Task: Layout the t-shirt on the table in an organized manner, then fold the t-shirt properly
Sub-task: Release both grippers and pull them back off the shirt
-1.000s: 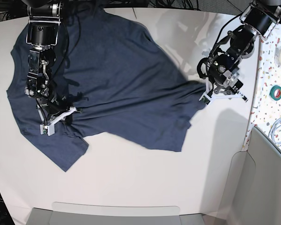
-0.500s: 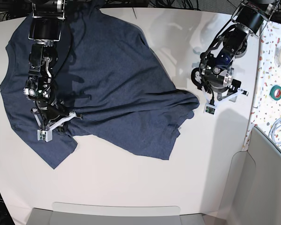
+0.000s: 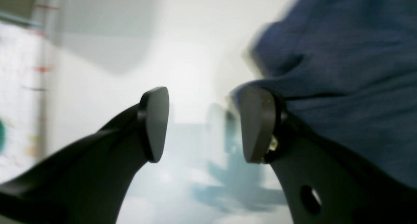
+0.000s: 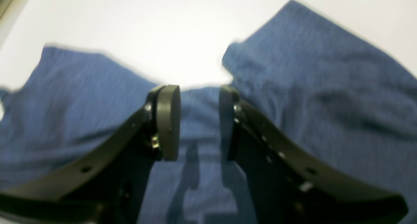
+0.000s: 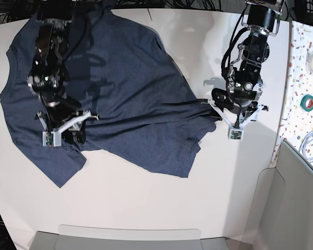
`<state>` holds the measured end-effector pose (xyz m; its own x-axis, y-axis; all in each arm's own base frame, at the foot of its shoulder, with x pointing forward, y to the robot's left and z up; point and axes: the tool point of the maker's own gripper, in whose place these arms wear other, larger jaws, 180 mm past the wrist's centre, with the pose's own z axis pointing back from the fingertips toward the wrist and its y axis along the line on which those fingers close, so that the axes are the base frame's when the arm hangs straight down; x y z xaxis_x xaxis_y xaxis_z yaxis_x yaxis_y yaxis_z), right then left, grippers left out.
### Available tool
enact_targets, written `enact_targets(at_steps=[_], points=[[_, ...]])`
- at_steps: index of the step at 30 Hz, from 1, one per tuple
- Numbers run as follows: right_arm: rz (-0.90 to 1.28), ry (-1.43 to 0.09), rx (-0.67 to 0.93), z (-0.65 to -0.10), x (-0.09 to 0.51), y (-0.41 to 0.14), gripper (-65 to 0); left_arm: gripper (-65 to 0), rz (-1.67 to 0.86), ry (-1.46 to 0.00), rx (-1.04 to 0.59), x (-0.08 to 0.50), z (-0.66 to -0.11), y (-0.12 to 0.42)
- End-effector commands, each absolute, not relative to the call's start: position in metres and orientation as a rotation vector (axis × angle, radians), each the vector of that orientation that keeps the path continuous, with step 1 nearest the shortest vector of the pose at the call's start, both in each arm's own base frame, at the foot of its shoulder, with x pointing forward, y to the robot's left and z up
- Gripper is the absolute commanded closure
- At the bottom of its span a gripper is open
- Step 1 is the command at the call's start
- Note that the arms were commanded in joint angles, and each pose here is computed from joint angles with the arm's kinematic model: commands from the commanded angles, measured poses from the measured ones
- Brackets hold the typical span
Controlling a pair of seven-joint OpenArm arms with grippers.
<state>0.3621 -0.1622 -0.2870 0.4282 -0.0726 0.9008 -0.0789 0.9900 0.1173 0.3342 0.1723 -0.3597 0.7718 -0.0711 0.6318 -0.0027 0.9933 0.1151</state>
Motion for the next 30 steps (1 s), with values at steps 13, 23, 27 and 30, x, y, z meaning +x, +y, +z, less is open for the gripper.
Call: enact_targets(at_steps=[13,23,27,30], points=[[0.082,-0.948,0.096,-0.336,0.263,-0.172,-20.4,-34.4,0.496,-0.518,-0.475,0.299,-0.365,0.199],[0.112,-0.720,0.056,-0.359,0.247,-0.182,-20.4,-34.4,0.596,-0.406,-0.476,0.281,-0.415,0.203],[0.113,-0.732,0.055,-0.355,0.252,-0.182,-20.4,-34.4,0.581,-0.381,-0.510,0.281,-0.425,0.178],[0.116,-0.732,0.056,-0.355,0.252,-0.182,-20.4,-34.4,0.530,-0.352,-0.528,0.280,-0.428,0.156]])
